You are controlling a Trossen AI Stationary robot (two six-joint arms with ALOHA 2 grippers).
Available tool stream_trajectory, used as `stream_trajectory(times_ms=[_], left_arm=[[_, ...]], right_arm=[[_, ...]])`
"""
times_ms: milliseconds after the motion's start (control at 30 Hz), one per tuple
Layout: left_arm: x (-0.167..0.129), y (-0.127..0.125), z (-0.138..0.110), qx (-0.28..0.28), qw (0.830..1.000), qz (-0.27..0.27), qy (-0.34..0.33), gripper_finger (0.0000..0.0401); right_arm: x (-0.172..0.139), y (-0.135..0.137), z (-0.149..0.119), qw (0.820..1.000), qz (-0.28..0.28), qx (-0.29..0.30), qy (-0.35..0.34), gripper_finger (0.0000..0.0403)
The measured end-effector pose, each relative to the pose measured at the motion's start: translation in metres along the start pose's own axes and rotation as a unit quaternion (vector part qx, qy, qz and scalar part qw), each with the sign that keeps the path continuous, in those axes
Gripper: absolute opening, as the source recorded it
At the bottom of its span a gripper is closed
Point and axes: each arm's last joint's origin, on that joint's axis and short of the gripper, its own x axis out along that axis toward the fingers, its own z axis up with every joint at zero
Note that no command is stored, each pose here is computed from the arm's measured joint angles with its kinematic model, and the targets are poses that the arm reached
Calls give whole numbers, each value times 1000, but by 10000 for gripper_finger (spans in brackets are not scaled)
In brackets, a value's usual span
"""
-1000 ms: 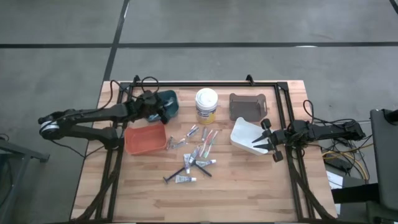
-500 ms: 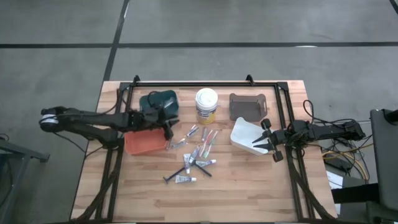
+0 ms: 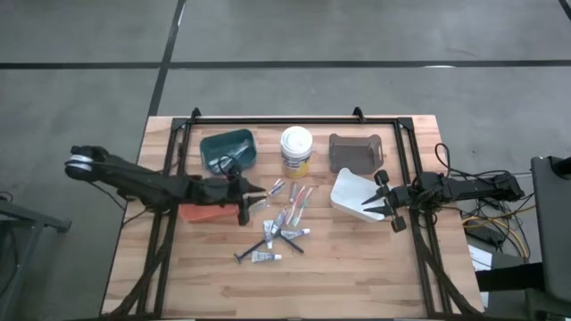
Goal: Pick & Place Travel size toiletries
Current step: Put the nail cutter into the orange bin
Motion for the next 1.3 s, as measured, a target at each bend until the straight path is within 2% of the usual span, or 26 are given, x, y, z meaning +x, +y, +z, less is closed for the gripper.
stream_trajectory(times_ms=[133, 467, 633, 767, 1000, 1300], left_arm=[[12, -3, -10, 21, 1000, 2, 20, 105], [34, -6, -32, 19, 998, 10, 63, 106], [41, -10, -32, -1, 997, -1, 71, 108], [44, -11, -32, 6, 996, -3, 89, 108], [44, -11, -29, 27, 990, 23, 136, 108], [44, -5, -28, 15, 984, 107, 140, 108]], right_arm=[[0, 0, 0, 1000, 0, 0, 0, 75], [0, 0, 0, 1000, 0, 0, 0, 72], [0, 0, 0, 1000, 0, 0, 0, 80], [0, 0, 0, 1000, 0, 0, 0, 84], [0, 0, 0, 1000, 0, 0, 0, 79], [0, 0, 0, 1000, 0, 0, 0, 68]])
